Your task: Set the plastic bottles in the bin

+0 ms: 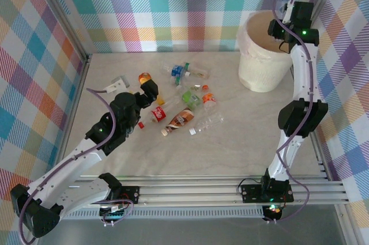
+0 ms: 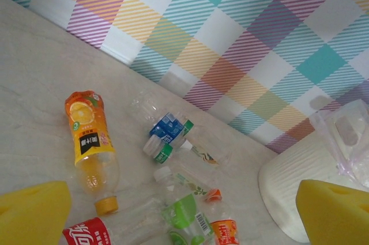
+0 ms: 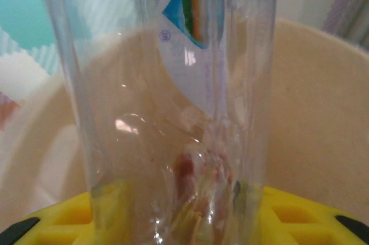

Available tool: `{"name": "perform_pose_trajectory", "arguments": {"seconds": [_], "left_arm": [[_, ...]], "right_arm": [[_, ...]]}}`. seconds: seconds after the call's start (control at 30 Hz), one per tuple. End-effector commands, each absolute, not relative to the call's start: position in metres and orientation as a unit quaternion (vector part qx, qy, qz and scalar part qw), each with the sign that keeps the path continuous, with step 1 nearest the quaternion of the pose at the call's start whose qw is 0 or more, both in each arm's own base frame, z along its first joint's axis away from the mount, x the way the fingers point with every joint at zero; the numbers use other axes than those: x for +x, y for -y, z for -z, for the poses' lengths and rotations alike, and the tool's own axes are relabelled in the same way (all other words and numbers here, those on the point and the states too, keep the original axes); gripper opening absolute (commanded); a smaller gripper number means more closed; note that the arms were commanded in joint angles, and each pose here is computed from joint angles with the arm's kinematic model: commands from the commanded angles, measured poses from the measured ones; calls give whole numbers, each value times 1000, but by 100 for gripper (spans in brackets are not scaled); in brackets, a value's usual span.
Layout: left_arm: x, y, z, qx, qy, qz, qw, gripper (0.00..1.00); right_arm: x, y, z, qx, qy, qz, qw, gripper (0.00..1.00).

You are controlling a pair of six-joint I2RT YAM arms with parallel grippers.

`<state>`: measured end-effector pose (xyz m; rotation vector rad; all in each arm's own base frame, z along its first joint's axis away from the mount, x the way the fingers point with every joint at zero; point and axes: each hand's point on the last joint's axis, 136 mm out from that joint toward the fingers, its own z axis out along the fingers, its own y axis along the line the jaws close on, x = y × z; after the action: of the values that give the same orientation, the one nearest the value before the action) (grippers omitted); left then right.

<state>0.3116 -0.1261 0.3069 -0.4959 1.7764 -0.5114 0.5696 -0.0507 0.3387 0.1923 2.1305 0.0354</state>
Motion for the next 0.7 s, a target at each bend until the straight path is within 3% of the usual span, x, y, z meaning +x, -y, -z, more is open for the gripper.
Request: {"name": "perform_pose_trajectory", "arguments": {"seconds": [0.0, 0.3, 0.67], "left_arm": [[314, 123, -284, -208, -777, 190, 563, 100], [318, 132, -225, -207, -828, 152, 498, 100], [324, 152, -211, -176, -866, 142, 445, 100]], "right_arm": [[567, 66, -330, 107, -881, 22, 460, 48], [568, 84, -309, 118, -889, 74, 436, 57], [567, 82, -316, 112, -888, 72, 439, 72]]}}
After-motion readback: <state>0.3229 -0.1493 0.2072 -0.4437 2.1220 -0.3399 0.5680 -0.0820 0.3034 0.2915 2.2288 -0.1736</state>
